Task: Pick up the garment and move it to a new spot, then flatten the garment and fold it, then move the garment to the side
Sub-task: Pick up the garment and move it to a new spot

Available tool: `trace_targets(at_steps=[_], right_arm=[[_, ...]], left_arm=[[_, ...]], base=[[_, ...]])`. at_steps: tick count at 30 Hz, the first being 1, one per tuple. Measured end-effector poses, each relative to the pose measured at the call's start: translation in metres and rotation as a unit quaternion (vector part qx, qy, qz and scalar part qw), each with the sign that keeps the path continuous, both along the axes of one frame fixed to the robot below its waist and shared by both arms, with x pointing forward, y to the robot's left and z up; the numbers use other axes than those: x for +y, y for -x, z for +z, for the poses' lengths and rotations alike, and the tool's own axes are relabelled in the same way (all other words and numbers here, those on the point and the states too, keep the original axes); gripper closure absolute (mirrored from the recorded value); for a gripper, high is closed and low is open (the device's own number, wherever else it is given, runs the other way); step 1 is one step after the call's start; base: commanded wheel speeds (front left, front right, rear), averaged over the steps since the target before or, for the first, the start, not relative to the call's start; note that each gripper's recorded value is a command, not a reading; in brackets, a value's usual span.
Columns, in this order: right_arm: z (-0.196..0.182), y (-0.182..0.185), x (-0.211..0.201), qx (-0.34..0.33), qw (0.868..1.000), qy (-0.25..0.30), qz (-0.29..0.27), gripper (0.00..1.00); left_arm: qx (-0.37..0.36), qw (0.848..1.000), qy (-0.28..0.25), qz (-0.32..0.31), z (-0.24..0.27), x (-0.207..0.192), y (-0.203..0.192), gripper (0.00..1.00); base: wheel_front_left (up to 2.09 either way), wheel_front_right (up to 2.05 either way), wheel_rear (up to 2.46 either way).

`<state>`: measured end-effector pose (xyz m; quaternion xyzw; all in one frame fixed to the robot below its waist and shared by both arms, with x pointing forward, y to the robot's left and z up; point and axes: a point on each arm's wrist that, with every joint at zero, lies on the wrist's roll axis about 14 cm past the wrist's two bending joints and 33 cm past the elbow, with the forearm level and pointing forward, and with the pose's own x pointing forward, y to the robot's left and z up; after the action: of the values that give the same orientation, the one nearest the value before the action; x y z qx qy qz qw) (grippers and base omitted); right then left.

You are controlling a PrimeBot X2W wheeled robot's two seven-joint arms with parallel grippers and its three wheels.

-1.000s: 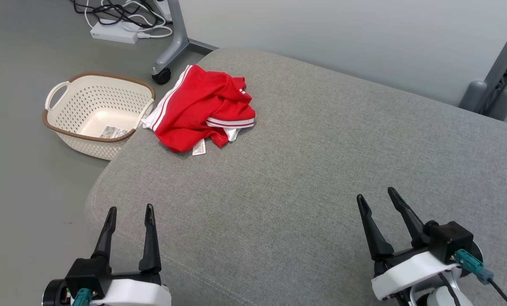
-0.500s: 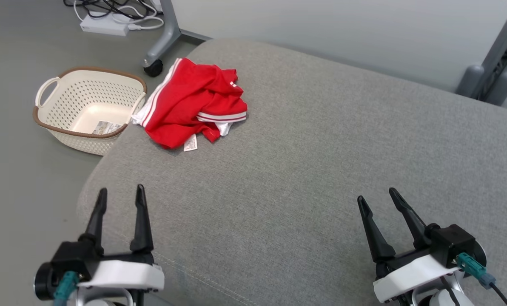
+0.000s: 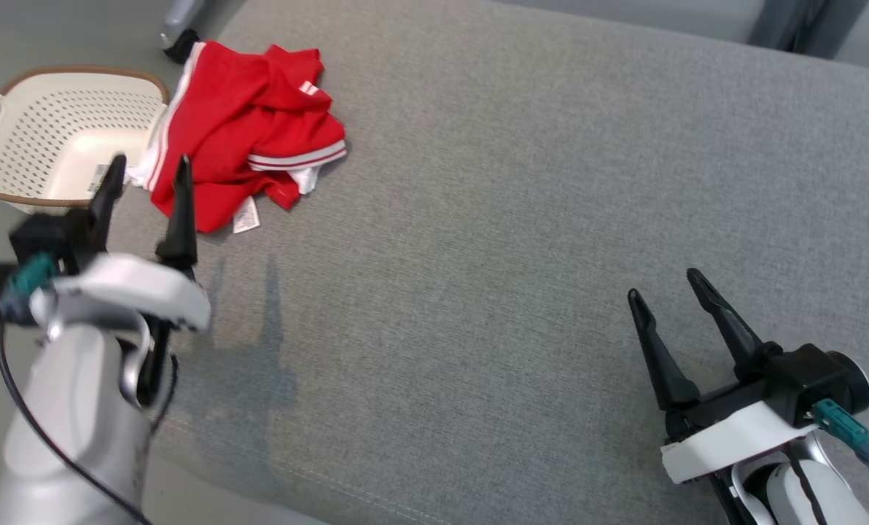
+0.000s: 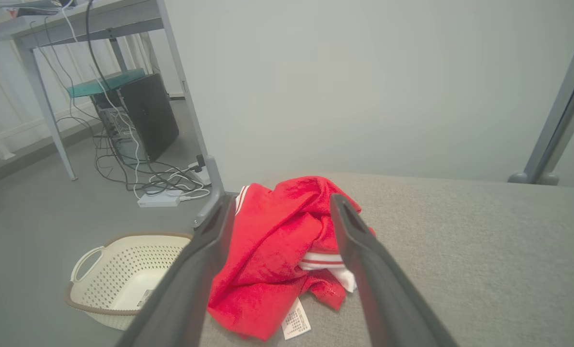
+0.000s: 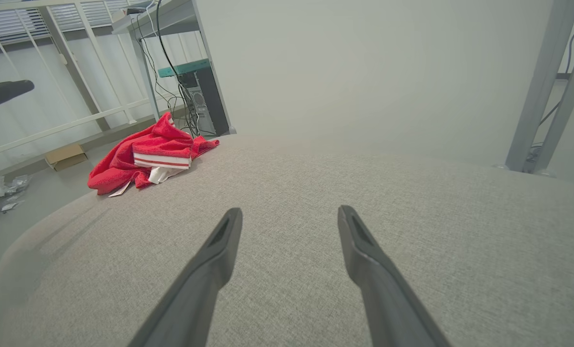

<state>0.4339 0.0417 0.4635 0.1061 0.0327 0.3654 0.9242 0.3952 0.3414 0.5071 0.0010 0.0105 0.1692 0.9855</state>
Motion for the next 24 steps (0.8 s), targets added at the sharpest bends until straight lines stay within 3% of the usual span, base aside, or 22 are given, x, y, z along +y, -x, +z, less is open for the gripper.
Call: trace_targets(at_steps=[6,10,16,24], right_arm=[[-0.012,-0.005,-0.008,0.010,1.000,0.007,-0.004,0.00],[-0.022,-0.009,-0.017,0.016,1.000,0.020,-0.008,0.00],[-0.032,-0.015,-0.029,0.022,0.999,0.027,-0.021,0.00],[-0.048,-0.019,-0.043,0.033,0.998,0.042,-0.032,0.00]], left_arm=[[0.119,0.992,0.039,-0.032,-0.032,0.004,-0.056,0.00],[0.170,0.984,0.037,-0.047,-0.041,0.002,-0.084,0.00],[0.239,0.968,0.055,-0.048,-0.068,0.003,-0.102,0.00],[0.297,0.953,0.037,-0.042,-0.096,0.010,-0.117,0.00]], base=[[0.00,0.00,0.00],[0.00,0.00,0.00],[0.00,0.00,0.00],[0.00,0.00,0.00]])
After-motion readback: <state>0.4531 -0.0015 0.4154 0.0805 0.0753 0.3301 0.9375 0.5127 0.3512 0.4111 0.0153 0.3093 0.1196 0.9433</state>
